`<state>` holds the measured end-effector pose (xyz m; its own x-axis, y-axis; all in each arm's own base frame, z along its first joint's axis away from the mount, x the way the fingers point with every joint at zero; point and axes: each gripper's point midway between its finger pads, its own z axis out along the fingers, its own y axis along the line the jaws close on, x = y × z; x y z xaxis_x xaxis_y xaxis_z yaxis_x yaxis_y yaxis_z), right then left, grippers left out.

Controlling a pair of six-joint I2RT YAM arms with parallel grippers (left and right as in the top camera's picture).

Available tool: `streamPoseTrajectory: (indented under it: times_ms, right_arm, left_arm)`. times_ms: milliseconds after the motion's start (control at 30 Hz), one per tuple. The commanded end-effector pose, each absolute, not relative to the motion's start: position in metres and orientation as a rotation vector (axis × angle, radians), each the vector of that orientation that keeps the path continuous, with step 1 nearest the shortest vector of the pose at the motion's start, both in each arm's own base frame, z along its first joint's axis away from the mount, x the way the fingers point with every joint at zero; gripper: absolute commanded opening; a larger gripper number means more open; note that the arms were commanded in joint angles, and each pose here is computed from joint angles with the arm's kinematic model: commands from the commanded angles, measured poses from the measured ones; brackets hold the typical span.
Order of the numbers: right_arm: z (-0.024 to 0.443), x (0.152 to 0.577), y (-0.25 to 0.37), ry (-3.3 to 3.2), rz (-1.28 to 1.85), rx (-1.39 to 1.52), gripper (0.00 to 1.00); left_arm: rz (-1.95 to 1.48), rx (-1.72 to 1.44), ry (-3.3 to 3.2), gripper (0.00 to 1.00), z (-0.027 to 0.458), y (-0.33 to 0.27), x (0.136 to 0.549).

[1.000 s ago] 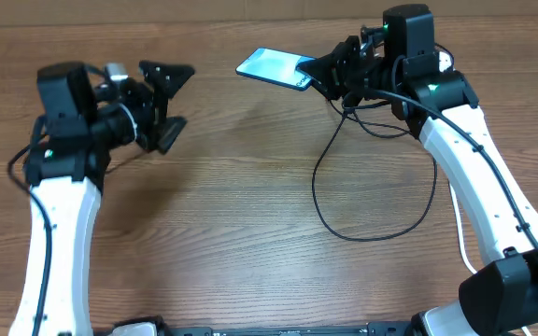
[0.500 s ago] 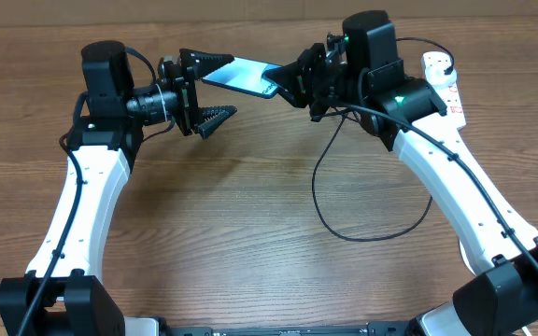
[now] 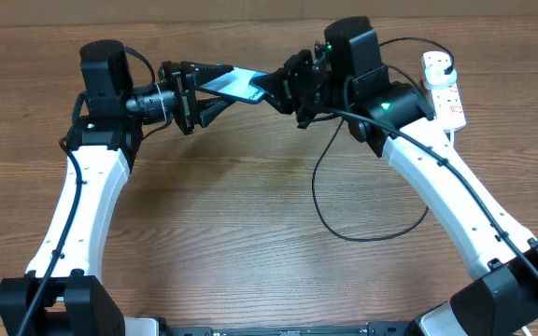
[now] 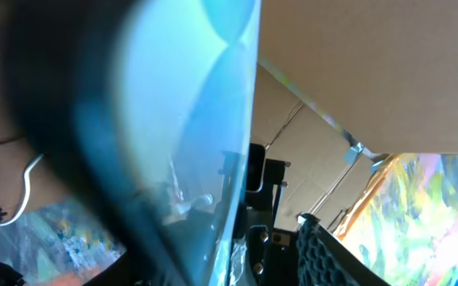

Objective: Plug charger to phone and switch on socket
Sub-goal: 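Bring the left gripper to the phone and grasp it from the right gripper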

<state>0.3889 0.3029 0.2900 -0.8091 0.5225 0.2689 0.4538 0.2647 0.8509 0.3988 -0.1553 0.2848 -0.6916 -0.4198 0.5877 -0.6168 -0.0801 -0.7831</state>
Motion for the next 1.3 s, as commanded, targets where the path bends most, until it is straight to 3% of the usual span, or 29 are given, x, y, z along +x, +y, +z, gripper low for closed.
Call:
streamPoseTrajectory:
  times_ms: [0,167,800,1267]
  right_arm:
    - [0.329,0.381,0.308,2.368,1.666,0.862,0.04]
    - [0.329,0.380,0.310,2.368,1.663,0.861,0.04]
    - [0.331,0.369,0.318,2.411,1.714,0.814,0.04]
    - [0.332,0.365,0.320,2.427,1.736,0.796,0.04]
  left_arm:
    - [1.868,1.175,-2.004,0.45,0.285,-0.155,0.401]
    - [1.869,1.188,-2.009,0.49,0.284,-0.154,0.403]
    - [1.898,1.245,-2.115,0.48,0.277,-0.147,0.415]
    - [1.898,1.247,-2.115,0.36,0.277,-0.146,0.415]
